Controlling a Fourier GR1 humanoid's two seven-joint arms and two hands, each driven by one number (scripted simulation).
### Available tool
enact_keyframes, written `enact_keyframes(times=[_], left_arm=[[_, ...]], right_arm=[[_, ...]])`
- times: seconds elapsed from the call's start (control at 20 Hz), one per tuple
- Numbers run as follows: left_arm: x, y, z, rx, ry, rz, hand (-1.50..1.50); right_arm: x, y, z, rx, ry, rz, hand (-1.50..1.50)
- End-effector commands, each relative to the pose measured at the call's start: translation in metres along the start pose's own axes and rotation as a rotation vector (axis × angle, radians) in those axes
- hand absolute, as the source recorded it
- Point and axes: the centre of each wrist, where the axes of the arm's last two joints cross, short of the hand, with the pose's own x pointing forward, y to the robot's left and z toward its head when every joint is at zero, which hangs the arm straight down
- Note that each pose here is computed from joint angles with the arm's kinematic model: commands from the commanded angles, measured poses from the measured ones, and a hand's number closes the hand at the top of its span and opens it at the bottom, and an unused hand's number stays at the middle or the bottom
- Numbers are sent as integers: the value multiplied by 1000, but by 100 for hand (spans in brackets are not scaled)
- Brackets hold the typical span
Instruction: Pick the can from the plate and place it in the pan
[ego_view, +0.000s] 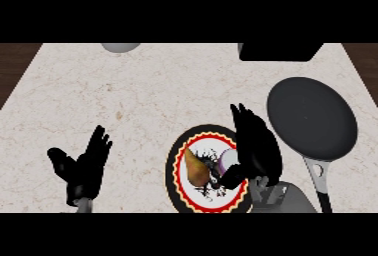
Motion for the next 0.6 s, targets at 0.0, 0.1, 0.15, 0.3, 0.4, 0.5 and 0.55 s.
enact_keyframes(times=[0.0,0.1,0.15,0.3,0.4,0.5,0.55], left_arm=[[3,3,0,-11,2,6,0],[14,9,-8,1,-14,11,0],[4,7,3,16,2,11,0],[-1,4,7,18,-8,-3,0],[4,23,10,3,1,13,0],[0,13,-5,0,-11,-8,0],[7,-1,8,16,-5,9,0]], right_arm=[[17,-9,-32,73,24,52,-150],[21,-13,-23,90,60,146,-150],[18,-10,-25,135,82,161,-150],[15,5,-20,310,100,175,-150],[13,7,-35,318,112,175,-150],[6,4,-33,350,113,177,-150],[9,15,-25,338,105,170,-150]])
